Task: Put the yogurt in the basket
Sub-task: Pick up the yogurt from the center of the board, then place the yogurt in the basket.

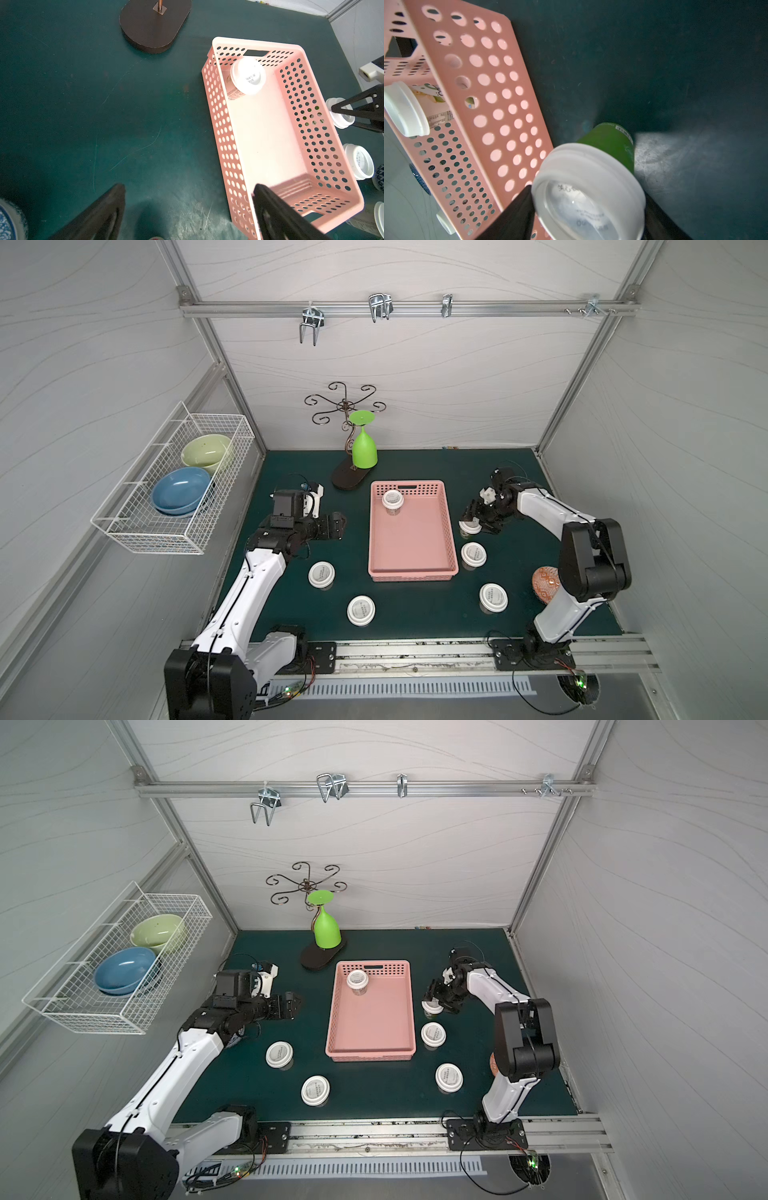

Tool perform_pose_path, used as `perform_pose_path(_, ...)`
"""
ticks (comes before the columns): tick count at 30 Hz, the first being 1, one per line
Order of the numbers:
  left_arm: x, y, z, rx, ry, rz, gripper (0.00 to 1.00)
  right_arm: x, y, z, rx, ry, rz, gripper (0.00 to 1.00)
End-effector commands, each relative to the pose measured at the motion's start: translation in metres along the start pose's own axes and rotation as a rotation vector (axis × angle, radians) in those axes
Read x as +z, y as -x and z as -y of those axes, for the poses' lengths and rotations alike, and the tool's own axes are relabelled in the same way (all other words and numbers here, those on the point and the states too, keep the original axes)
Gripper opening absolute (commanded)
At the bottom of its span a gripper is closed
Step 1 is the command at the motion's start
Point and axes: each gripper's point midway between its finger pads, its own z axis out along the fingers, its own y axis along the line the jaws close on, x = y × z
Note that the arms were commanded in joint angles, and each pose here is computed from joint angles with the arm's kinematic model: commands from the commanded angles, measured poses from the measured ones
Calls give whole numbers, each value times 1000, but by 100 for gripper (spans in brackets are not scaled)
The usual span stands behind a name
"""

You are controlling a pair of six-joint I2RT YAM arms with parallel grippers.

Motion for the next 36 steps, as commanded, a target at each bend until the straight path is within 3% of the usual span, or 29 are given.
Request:
perform_pose_path(1, -5, 13, 3, 10, -14, 57, 99, -6, -4, -1, -11, -7, -2, 70)
perform_pose_path(15, -6, 14, 1, 15, -7, 65, 99, -75, 3, -30, -69, 10, 99, 70)
perform_pose_path(22, -7, 15, -1, 12, 0, 71, 99, -108, 6, -87, -154, 76, 134, 70)
perform_pose_path(29, -7, 15, -4, 8, 6, 73, 99, -86, 5, -150, -246, 124, 89, 71)
perform_pose_path(36, -8, 16, -6, 5, 11, 77, 99, -25, 12, -167, -258, 108, -1, 71)
